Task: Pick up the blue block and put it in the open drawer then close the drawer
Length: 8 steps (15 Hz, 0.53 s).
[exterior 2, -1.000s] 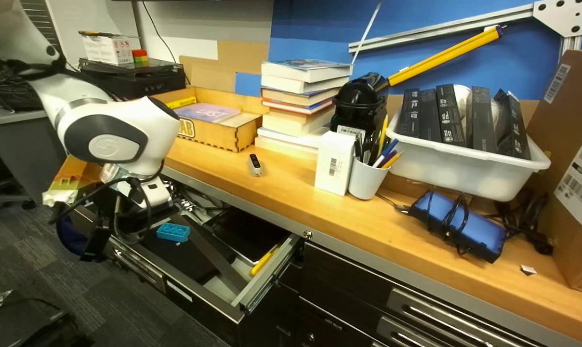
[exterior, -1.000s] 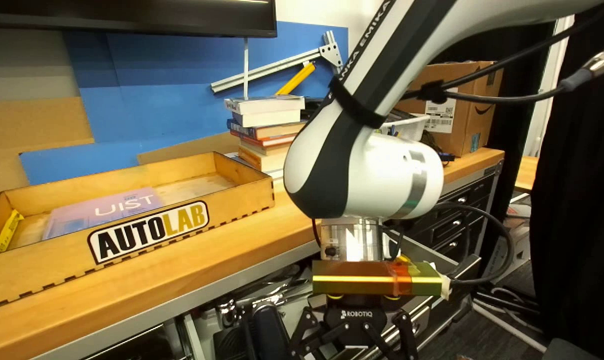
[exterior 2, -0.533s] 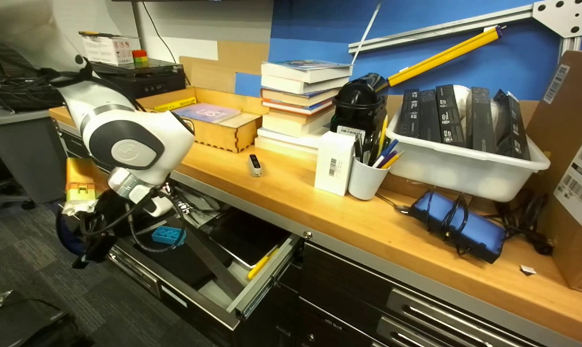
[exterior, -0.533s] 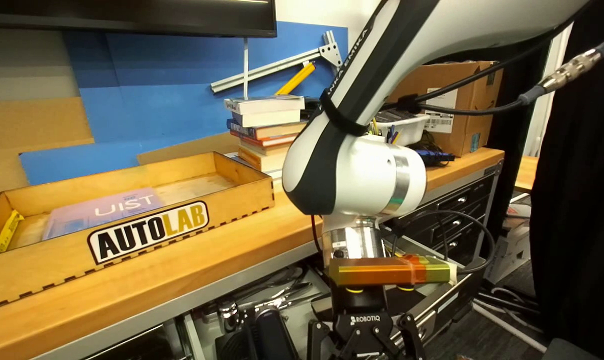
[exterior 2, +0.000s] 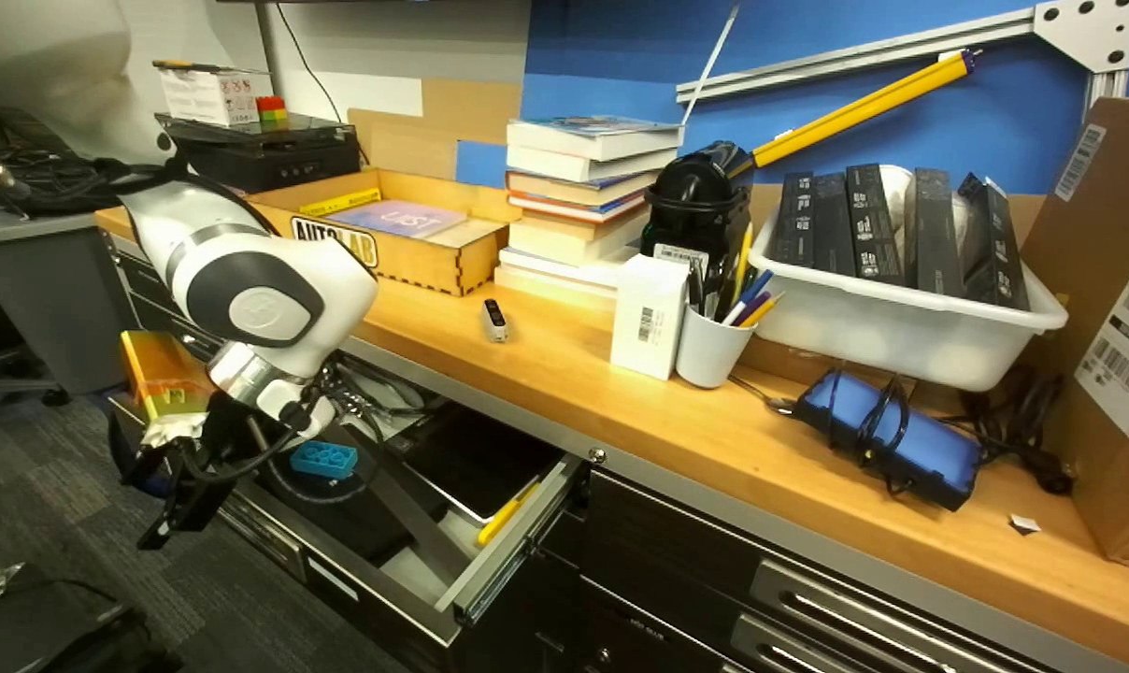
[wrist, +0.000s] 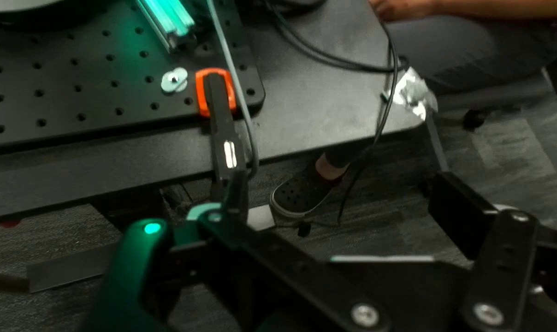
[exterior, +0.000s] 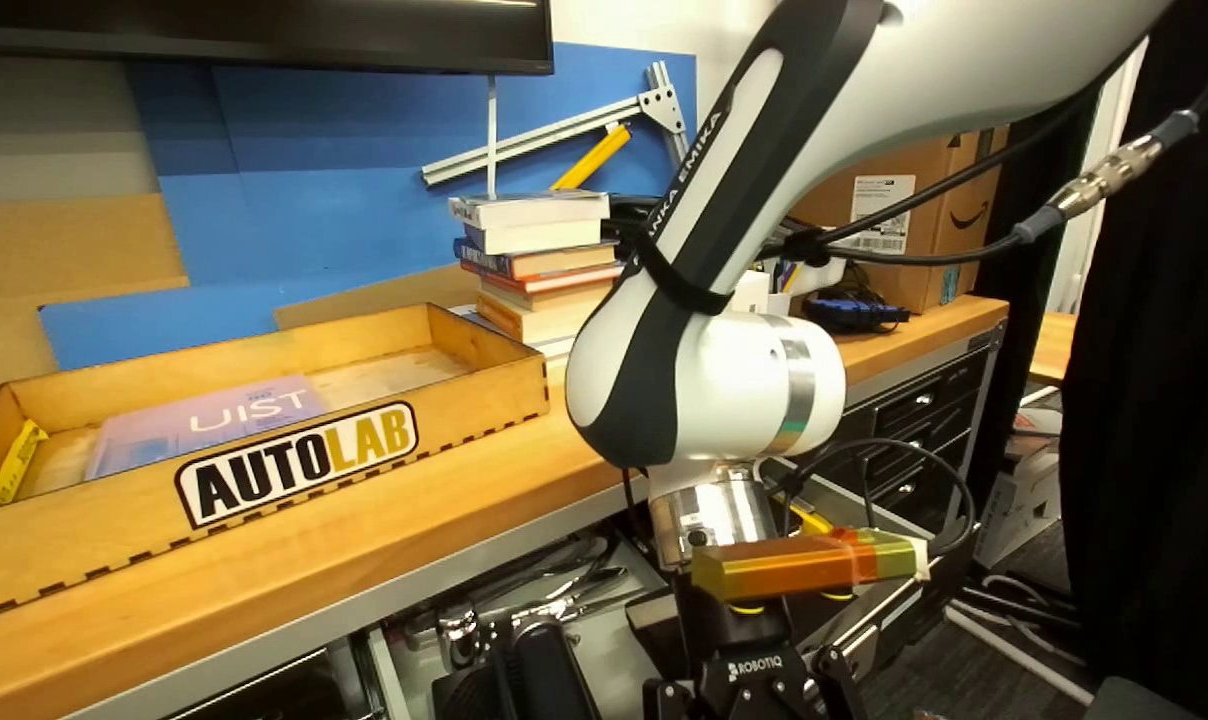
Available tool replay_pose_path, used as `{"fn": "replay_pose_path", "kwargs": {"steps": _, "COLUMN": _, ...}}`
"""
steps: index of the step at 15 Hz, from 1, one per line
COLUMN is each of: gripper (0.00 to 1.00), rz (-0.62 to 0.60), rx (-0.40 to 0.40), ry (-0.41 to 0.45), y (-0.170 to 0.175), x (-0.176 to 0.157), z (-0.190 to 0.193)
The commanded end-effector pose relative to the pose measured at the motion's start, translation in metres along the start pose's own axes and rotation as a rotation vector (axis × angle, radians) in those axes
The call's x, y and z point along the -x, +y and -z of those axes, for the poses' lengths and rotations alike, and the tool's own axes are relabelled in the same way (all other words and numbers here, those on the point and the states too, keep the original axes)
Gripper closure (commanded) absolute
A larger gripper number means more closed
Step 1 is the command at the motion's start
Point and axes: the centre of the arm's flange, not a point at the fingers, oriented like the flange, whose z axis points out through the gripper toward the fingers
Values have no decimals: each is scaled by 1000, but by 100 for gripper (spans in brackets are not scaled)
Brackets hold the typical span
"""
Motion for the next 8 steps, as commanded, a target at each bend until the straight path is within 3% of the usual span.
{"fn": "replay_pose_path", "kwargs": {"steps": 1, "gripper": 0, "rz": -131, "rx": -54, "ry": 125, "y": -7, "x": -24, "z": 13}}
{"fn": "replay_pose_path", "kwargs": {"steps": 8, "gripper": 0, "rz": -258, "rx": -144, "ry": 403, "y": -17, "x": -50, "z": 72}}
